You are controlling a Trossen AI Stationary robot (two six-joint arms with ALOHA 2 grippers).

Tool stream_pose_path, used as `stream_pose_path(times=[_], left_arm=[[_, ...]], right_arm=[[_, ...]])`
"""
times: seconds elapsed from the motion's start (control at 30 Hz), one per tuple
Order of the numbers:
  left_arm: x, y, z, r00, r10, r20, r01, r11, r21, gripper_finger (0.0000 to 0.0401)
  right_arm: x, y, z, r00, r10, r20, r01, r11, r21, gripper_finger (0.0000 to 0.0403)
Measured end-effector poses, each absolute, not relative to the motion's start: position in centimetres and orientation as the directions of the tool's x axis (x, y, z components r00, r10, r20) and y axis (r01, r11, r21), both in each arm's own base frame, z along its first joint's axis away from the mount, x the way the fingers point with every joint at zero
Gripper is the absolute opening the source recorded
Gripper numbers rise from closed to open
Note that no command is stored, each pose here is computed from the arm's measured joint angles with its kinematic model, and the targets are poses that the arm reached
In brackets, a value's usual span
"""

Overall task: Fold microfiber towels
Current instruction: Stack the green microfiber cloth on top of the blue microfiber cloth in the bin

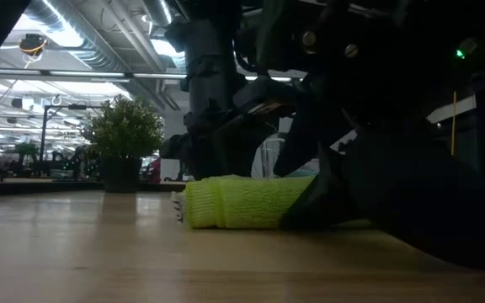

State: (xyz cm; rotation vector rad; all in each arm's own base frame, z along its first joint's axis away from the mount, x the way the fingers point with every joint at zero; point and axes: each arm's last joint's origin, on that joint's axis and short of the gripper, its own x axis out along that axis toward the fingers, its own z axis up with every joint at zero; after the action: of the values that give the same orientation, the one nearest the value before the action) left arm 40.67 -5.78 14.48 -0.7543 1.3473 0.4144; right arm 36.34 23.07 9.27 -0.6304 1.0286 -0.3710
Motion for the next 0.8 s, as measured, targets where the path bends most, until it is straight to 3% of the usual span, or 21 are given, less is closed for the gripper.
stream_pose_path(times=[0.4, 0.8], left_arm=[[40.6, -5.6, 14.41, 0.194, -0.119, -0.974, -0.677, 0.702, -0.221, 0.0133], [40.44, -6.07, 14.33, 0.178, -0.148, -0.973, -0.701, 0.675, -0.231, 0.0133]], right_arm=[[35.68, 24.02, 9.13, 0.481, -0.536, -0.694, 0.017, 0.797, -0.604, 0.0291], [35.55, 24.06, 9.03, 0.479, -0.54, -0.692, 0.141, 0.826, -0.546, 0.0291]])
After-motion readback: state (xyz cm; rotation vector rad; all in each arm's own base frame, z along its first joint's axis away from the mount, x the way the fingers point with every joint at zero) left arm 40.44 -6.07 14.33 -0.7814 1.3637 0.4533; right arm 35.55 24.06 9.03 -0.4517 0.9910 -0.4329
